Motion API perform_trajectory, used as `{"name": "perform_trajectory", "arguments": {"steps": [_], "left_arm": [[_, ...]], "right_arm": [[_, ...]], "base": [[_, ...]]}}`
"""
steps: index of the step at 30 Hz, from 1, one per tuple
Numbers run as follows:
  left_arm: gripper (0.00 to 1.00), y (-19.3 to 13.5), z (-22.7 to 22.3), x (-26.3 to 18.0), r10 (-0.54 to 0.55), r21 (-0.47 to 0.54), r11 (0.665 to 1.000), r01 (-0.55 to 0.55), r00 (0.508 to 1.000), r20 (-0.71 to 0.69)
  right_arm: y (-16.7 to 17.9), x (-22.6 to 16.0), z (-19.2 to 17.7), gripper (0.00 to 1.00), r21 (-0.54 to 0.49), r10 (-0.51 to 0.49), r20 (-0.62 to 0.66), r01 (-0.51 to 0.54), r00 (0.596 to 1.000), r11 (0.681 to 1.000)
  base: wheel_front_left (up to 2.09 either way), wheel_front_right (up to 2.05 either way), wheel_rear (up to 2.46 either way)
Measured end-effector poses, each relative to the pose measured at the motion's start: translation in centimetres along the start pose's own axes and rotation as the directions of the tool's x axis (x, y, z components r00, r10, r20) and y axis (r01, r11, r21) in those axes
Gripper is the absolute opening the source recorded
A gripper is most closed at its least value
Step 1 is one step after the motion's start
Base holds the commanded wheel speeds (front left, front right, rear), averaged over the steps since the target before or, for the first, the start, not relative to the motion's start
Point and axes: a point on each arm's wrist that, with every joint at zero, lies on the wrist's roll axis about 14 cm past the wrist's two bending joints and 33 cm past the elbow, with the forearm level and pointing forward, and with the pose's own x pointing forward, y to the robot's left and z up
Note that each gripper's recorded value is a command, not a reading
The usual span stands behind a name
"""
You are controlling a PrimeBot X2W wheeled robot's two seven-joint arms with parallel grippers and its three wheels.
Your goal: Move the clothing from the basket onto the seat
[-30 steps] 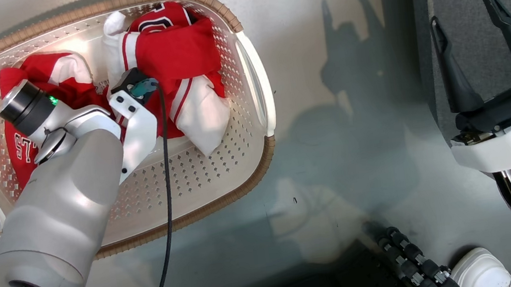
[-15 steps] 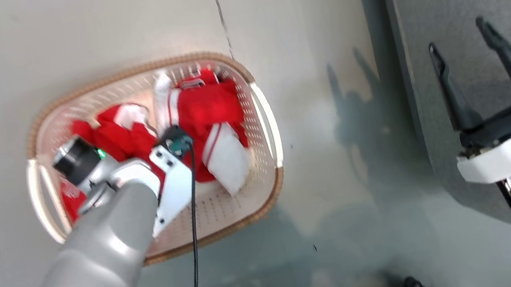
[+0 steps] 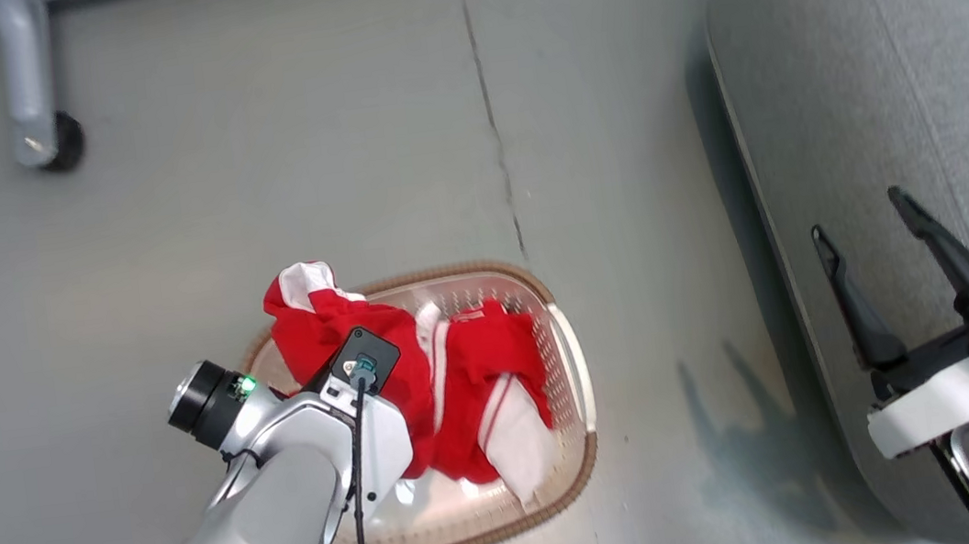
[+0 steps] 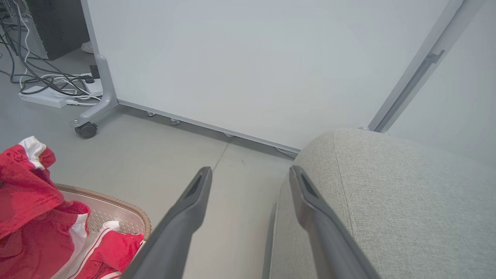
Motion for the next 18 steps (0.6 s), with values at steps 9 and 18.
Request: {"name": "perform_trajectory", "arguments": {"steps": [9,18], "left_arm": [[0.0,4.9,6.1,-5.9,0.24,-0.156,0.967,-0.203,0.932,0.273],[0.0,9.1,13.7,-13.8,0.419,-0.308,0.905,-0.294,0.738,0.529]], "right_arm": [[2.0,-2.0,4.1,1.0,0.018,0.019,0.102,-0.021,0.995,1.0],[4.3,-3.8,7.9,1.0,0.024,0.048,0.21,-0.054,0.976,0.998]], "base": [[0.0,0.0,0.0],[0.0,0.0,0.0]]}}
